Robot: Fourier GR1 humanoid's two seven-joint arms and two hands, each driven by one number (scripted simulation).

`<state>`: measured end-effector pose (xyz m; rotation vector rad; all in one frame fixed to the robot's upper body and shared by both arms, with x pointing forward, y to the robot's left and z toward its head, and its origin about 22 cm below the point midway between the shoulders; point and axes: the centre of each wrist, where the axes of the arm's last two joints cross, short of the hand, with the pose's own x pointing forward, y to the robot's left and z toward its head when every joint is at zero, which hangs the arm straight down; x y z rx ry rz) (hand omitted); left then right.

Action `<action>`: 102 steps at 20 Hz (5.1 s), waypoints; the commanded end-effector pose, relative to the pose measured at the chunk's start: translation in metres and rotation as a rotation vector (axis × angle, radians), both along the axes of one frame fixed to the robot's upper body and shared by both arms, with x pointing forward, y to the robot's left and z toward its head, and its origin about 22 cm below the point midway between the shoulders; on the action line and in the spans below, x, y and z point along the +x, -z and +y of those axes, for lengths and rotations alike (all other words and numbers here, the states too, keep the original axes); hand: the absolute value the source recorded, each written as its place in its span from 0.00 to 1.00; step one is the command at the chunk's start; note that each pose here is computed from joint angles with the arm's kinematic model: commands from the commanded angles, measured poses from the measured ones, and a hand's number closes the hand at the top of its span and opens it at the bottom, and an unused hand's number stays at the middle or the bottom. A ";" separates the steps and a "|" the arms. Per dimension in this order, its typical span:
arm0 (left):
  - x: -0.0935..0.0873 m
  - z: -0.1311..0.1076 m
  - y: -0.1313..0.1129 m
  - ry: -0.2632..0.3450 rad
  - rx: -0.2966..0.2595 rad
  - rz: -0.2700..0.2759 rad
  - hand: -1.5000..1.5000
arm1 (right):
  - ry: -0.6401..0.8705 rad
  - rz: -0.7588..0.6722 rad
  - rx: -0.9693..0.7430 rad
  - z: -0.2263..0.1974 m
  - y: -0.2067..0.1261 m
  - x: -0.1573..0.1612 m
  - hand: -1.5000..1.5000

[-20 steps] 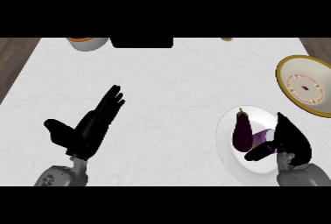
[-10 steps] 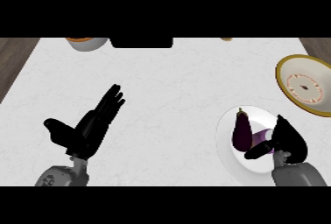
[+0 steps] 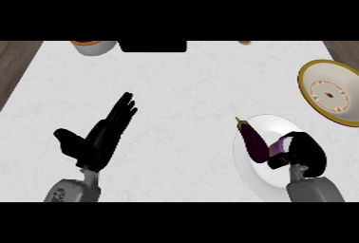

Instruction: Pick the can from the plate and place it in the bowl

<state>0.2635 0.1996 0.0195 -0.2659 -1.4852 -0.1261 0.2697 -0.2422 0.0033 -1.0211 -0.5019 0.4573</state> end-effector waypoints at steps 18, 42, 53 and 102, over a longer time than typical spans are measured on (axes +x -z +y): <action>0.003 0.010 -0.012 0.003 0.001 0.006 0.50 | -1.078 -0.002 -0.166 -0.057 0.009 -0.041 1.00; -0.006 0.027 0.014 -0.009 0.006 0.009 0.50 | -0.907 -0.627 -0.222 -0.150 -0.193 -0.087 1.00; -0.016 -0.017 0.014 0.003 0.024 0.001 0.50 | -0.789 -0.708 -0.165 -0.174 -0.190 -0.019 1.00; 0.004 0.026 -0.014 -0.046 0.008 0.002 0.50 | -0.606 -1.434 0.596 -0.338 -0.065 -0.040 0.00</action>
